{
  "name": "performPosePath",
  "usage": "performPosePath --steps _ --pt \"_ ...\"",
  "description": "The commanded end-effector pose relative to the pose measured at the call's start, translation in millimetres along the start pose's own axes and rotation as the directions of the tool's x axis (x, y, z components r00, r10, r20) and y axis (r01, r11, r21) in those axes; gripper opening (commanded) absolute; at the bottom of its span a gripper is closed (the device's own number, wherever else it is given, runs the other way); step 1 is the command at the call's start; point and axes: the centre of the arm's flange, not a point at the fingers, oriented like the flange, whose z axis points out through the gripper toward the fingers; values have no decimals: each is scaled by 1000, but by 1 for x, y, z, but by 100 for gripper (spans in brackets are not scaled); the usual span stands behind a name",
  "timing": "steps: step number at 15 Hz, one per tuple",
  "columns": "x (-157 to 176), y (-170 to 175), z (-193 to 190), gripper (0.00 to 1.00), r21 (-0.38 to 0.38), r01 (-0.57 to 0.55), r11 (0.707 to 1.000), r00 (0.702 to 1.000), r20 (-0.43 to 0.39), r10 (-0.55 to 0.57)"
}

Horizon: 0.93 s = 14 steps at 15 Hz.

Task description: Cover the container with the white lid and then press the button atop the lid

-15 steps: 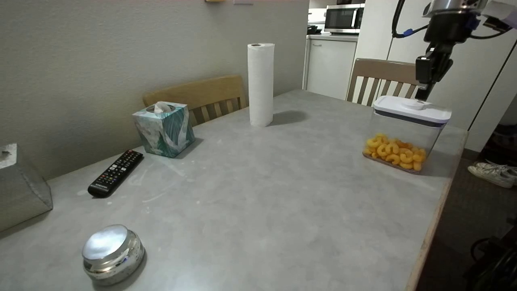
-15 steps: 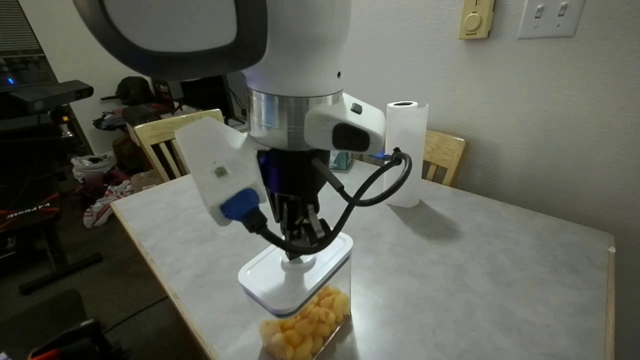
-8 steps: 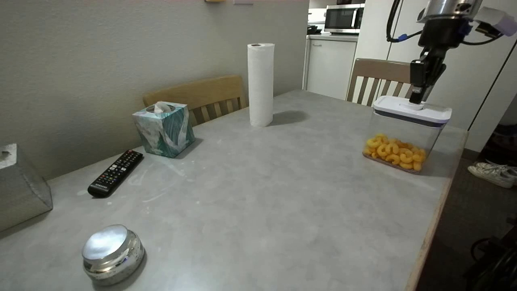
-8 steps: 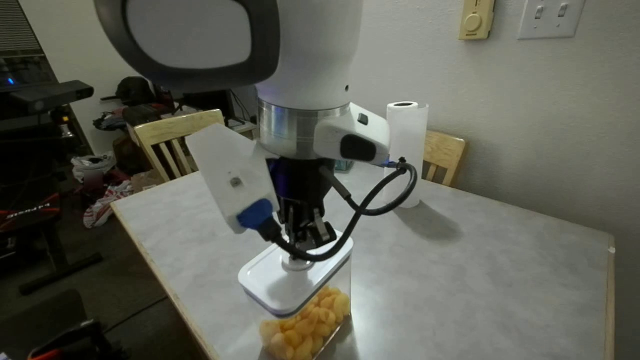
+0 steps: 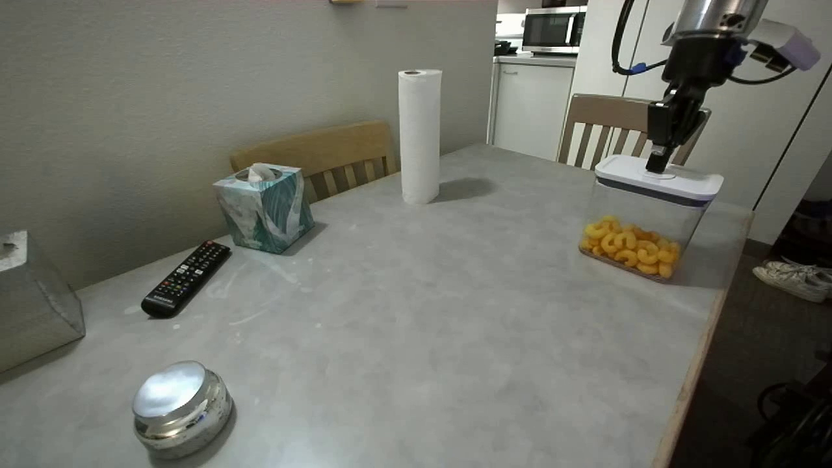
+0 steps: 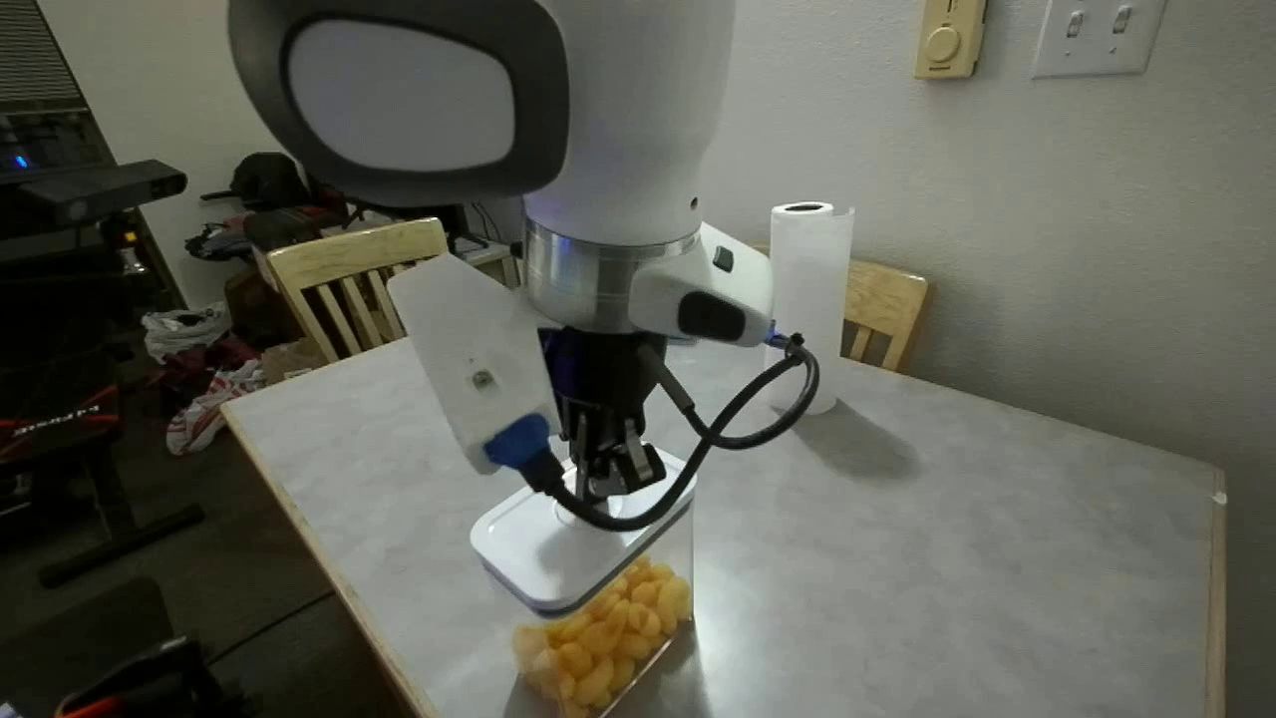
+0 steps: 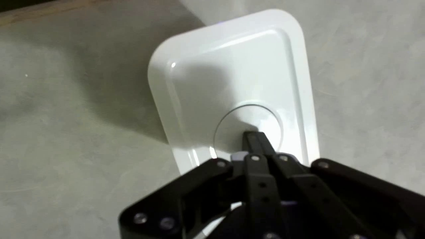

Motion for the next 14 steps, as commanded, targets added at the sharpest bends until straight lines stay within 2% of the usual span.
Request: performPosePath --steps 1,5,9,10,11,12,13,14 --pt "3 21 36 0 46 -36 998 999 29 35" --pt "-1 35 50 0 84 -91 992 995 40 88" --pt "-7 21 1 0 38 -77 996 996 -32 78" --pt "-11 17 -11 3 19 -70 997 996 -48 71" --pt "-14 15 -21 17 -11 -62 998 996 -61 61" --pt "-14 16 -28 17 -32 -59 998 996 -74 57" --pt "-16 16 -36 7 -51 -59 997 995 -88 54" --pt "-17 16 -43 5 -71 -59 996 994 -98 52"
